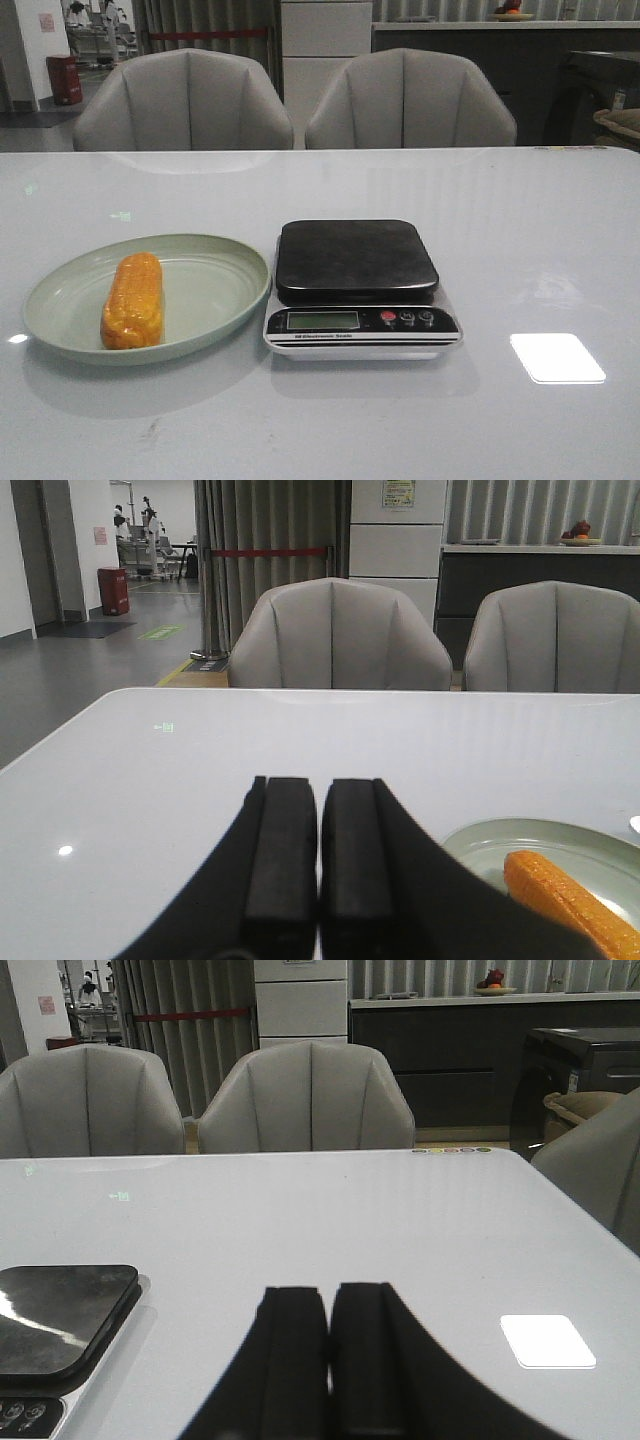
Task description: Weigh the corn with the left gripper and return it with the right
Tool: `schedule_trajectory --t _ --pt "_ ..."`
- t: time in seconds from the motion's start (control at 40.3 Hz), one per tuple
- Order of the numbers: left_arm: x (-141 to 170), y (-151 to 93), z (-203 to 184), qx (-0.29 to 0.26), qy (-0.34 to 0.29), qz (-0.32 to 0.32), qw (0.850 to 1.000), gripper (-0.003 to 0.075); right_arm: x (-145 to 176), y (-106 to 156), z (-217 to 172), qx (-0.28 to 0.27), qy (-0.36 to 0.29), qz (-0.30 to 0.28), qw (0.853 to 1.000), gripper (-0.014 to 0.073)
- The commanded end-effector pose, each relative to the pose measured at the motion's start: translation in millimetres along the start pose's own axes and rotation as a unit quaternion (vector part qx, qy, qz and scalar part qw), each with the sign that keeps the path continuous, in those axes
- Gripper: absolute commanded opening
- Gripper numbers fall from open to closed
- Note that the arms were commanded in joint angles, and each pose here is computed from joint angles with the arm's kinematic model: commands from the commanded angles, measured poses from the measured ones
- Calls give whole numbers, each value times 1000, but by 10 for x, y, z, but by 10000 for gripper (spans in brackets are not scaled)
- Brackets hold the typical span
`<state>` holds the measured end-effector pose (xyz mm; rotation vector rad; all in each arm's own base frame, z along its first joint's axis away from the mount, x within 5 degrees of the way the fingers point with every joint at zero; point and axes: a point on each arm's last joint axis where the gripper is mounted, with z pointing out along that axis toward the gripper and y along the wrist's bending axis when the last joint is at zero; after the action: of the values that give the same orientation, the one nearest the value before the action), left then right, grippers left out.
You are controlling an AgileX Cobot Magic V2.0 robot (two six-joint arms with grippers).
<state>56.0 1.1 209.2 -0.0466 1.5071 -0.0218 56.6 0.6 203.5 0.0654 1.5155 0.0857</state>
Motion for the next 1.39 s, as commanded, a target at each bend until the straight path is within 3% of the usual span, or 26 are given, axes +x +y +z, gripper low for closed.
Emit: schedule_trajectory --t 0.0,0.671,0.795,0.969,1.118,1.366 --pt "-85 -12 -19 7 -49 -5 999 132 -73 5 -18 -3 -50 -7 999 165" --pt "-92 -13 -19 7 -53 -5 999 132 -73 5 -18 -3 -50 -7 999 165" --pt "-144 -21 -26 12 -82 -5 997 132 -73 5 -18 -3 -50 -7 999 165" --pt "-322 -33 -58 19 -124 -21 992 132 -73 5 -18 -3 -50 -7 999 165" --pt "-687 -45 -124 19 -155 -25 987 132 -73 5 -18 -3 -50 -7 999 165" --pt "-1159 -38 -71 -3 -47 -35 998 132 -73 5 -18 -3 -50 -7 999 165"
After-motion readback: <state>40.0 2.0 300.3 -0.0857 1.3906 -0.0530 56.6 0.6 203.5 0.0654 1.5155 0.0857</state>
